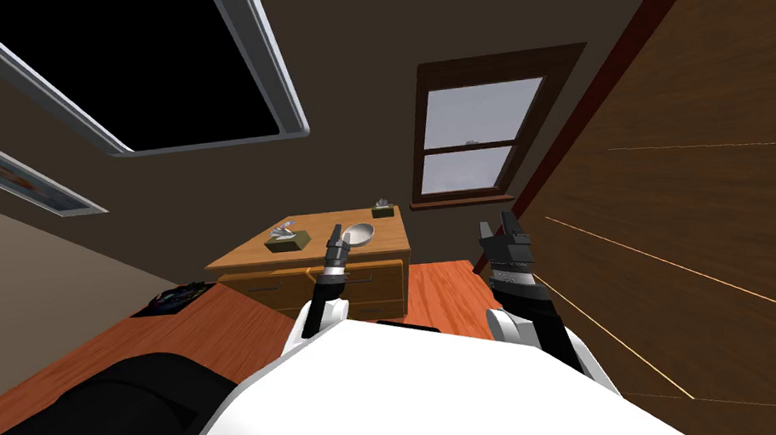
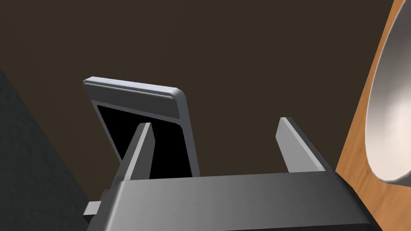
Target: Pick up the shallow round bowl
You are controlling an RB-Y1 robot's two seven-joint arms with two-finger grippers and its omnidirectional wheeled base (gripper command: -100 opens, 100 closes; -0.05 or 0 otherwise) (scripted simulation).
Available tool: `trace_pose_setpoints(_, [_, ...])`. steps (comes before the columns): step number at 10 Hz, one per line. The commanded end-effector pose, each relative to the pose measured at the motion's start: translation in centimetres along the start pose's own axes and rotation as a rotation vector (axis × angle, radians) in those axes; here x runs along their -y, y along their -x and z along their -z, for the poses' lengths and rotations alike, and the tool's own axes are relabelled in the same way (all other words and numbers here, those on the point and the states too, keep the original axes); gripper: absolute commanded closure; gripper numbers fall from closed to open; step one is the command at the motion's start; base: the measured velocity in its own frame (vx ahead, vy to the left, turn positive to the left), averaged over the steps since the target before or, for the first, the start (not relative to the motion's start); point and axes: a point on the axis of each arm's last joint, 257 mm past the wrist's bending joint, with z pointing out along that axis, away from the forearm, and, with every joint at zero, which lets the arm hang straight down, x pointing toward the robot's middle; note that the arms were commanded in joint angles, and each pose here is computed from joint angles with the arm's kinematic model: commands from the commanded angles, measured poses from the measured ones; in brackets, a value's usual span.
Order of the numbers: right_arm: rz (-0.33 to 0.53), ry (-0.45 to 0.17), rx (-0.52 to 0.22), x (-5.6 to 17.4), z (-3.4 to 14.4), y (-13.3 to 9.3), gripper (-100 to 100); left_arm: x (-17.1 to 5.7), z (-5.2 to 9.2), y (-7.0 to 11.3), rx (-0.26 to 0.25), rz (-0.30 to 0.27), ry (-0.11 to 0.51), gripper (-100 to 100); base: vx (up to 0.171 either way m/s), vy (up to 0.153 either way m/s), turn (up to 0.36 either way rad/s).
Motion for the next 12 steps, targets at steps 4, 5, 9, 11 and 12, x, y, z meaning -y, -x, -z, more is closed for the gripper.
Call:
trace_pose_setpoints(4, [0.000, 0.000, 0.000, 0.0, 0.0, 0.0, 0, -3.2, -2.6, -0.8, -0.055, -0.042, 0.069, -100, -0.111, 0.089, -0.002])
trace_pose_setpoints(5, [0.000, 0.000, 0.000, 0.0, 0.0, 0.0, 0, -3.1, -2.9, -0.9, -0.056, -0.041, 0.065, -100, -0.091, 0.078, -0.010])
trace_pose_setpoints(9, [0.000, 0.000, 0.000, 0.0, 0.0, 0.0, 0, -6.2, -5.8, -1.4, -0.078, -0.062, 0.141, -100, -0.106, 0.082, -0.001])
trace_pose_setpoints(11, [0.000, 0.000, 0.000, 0.0, 0.0, 0.0, 0, -7.3, -6.9, -1.6, -0.083, -0.068, 0.168, -100, -0.105, 0.068, -0.003])
trace_pose_setpoints(12, [0.000, 0.000, 0.000, 0.0, 0.0, 0.0, 0, -7.0, -7.5, -1.8, -0.085, -0.065, 0.163, -100, -0.098, 0.072, -0.005])
